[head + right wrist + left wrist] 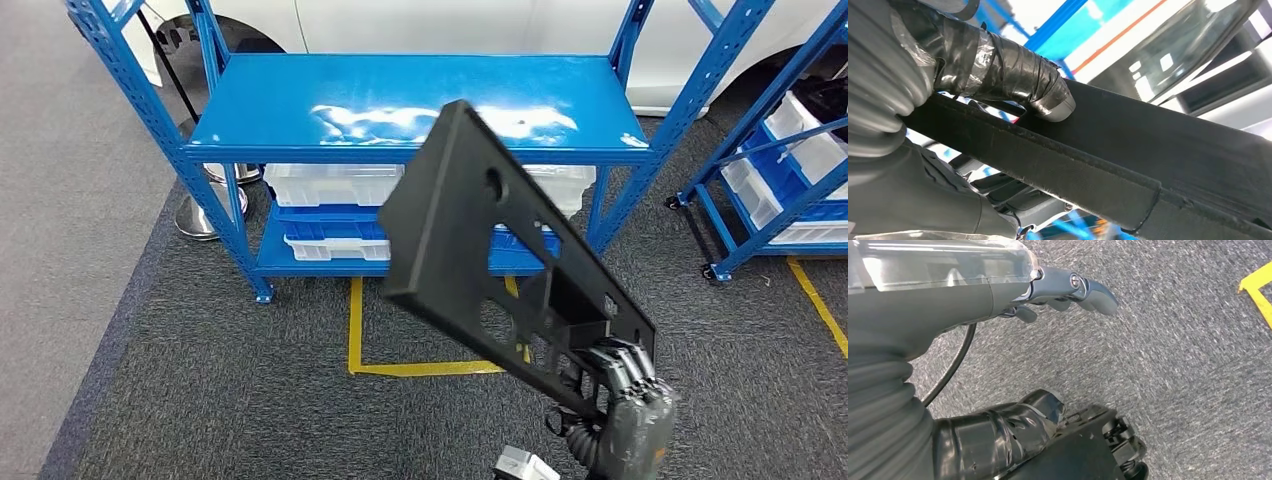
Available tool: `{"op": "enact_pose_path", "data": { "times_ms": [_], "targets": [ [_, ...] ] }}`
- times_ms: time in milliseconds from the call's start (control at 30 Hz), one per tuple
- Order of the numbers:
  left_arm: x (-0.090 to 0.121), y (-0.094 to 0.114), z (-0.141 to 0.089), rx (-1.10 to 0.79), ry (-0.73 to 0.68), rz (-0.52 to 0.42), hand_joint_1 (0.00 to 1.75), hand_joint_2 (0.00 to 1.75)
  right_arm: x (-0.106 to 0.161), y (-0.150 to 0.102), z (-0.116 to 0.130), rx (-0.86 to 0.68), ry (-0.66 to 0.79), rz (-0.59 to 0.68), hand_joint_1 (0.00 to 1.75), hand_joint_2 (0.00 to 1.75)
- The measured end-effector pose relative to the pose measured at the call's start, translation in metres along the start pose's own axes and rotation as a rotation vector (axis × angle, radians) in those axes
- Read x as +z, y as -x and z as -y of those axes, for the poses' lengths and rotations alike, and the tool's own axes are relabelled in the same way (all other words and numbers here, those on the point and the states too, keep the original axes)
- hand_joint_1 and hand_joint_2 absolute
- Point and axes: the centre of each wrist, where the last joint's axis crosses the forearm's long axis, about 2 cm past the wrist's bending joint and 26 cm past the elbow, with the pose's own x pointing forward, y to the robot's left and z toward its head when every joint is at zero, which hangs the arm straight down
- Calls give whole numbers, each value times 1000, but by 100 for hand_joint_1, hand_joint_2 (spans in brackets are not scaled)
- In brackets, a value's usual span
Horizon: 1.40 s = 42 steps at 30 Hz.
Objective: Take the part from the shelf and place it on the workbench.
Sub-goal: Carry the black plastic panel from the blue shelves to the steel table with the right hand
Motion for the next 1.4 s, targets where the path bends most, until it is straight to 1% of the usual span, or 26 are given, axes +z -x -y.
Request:
{"op": "enact_pose_path", "data": {
  "times_ms": [167,300,467,800,1400],
  "targets": [
    [0,1,0,13,-9,-7,0,175,8,6,16,-20,69,-104,175,175],
    [0,1,0,21,-14,-9,0,175,13,9,25,-6,103,-137,175,175],
    [2,3,0,26,-16,-12,0,175,18,10,30,6,128,-155,175,175],
    [1,3,0,24,-19,-10,0,175,18,10,36,19,163,-170,175,175],
    [2,3,1,27,-21,-16,0,175,18,10,40,30,185,-181,175,175]
  ]
}}
